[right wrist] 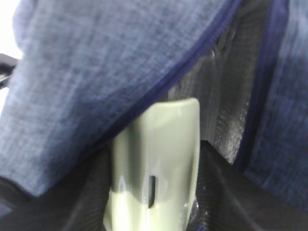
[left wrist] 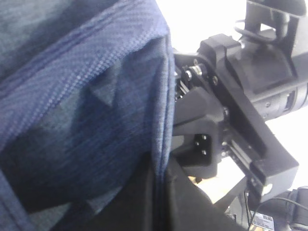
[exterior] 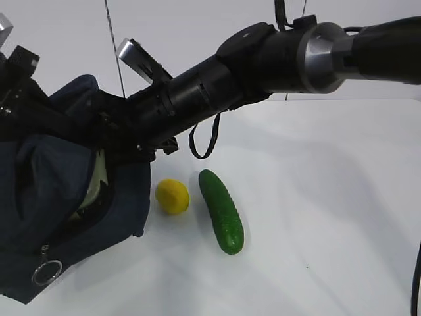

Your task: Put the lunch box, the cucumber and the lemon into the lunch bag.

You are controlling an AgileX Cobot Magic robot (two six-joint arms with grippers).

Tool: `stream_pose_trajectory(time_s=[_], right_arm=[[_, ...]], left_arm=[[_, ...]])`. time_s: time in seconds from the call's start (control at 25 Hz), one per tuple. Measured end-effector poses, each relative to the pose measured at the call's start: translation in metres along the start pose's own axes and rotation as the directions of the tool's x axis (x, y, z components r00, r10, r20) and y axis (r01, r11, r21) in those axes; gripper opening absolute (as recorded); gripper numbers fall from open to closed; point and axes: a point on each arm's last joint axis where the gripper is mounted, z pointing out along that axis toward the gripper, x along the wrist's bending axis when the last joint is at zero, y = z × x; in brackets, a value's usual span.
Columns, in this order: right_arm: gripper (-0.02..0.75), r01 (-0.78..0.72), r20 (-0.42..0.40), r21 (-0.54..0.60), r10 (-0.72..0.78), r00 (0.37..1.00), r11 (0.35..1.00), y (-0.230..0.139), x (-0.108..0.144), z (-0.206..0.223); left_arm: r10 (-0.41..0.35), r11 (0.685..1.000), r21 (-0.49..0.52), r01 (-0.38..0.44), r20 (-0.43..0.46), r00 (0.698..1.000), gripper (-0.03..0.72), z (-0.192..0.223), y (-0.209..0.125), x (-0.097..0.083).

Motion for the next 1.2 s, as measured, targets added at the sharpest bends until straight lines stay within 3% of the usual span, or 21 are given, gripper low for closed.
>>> stream_pose_trajectory(time_s=[0.52,0.64,0.92,1.2], right_arm=[[0.392,0.075,-0.013,0.018,-0.075,0.997,0.997,-0.002,0.000,0.001],[0.427,0.085,-0.018,0.029,-0.084,0.996,0.996,-0.003,0.000,0.001],[0.502,0.122,-0.043,0.106,-0.118,0.992,0.987,-0.010,0.002,0.001],[0.506,0.137,-0.071,0.154,-0.127,0.989,0.979,-0.015,0.006,0.002]], left_arm=[[0.003,1.000,0.002,-0.003,0.007,1.000,-0.006,0.001,0.000,-0.002],[0.006,1.000,0.012,-0.006,0.005,1.000,-0.006,0.001,-0.001,-0.002],[0.057,0.996,0.080,-0.044,-0.172,0.984,-0.006,-0.001,-0.006,0.014],[0.063,0.996,0.074,-0.048,-0.218,0.974,-0.006,-0.002,-0.005,0.018]])
